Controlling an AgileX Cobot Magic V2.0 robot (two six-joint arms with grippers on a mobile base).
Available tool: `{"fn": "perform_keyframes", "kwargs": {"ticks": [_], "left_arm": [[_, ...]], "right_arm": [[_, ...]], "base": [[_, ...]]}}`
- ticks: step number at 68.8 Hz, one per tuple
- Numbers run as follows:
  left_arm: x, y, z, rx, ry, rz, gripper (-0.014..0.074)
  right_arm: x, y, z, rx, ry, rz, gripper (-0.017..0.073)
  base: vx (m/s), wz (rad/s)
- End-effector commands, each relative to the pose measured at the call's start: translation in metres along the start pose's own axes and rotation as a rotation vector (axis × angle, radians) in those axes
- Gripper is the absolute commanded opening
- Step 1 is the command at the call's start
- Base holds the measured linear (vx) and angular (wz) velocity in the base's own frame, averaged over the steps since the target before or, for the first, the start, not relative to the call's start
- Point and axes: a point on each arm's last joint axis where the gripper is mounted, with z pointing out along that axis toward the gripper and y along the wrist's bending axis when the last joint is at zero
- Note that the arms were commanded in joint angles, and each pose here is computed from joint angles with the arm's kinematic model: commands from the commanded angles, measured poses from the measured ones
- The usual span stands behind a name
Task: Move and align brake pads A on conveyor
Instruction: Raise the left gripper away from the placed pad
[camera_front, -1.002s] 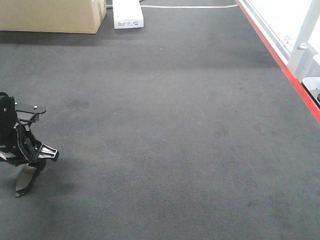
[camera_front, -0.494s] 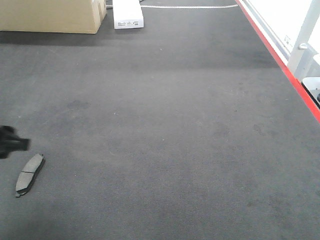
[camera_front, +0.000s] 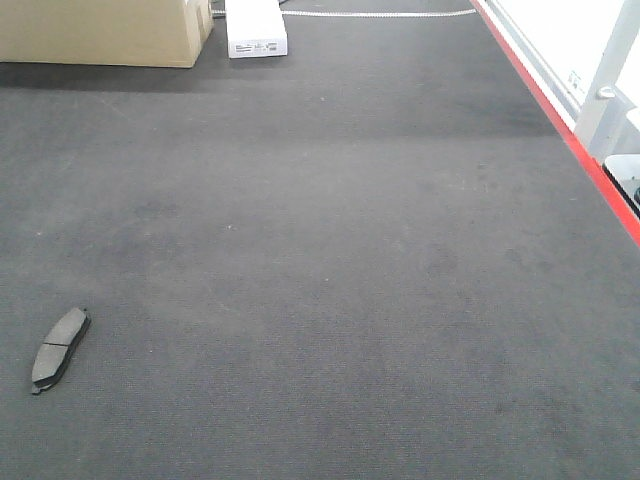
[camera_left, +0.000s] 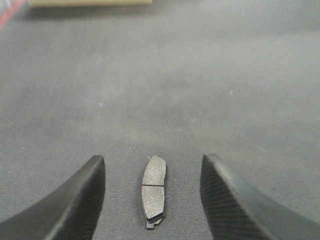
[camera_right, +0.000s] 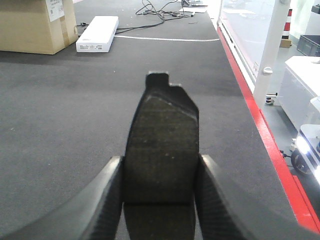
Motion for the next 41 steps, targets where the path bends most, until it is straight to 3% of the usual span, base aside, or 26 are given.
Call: {"fn": "perform_keyframes", "kwargs": {"ticks": [1, 12, 41], "left_arm": [[-0.002, 0.000, -0.013, 0.016, -0.138, -0.010, 0.0394], [0.007, 0.000, -0.022, 0.019, -0.215, -0.008, 0.0394], [0.008, 0.001, -0.024, 0.018, -0.219, -0.009, 0.0394]], "right_arm": [[-0.017, -0.001, -0.003, 0.007, -0.116, -0.016, -0.0006], [-0.017, -0.001, -0.003, 0.007, -0.116, -0.016, -0.0006], [-0.017, -0.001, -0.003, 0.007, -0.116, -0.016, -0.0006]], "base": [[0.00, 0.00], [0.00, 0.00], [0.00, 0.00]]}}
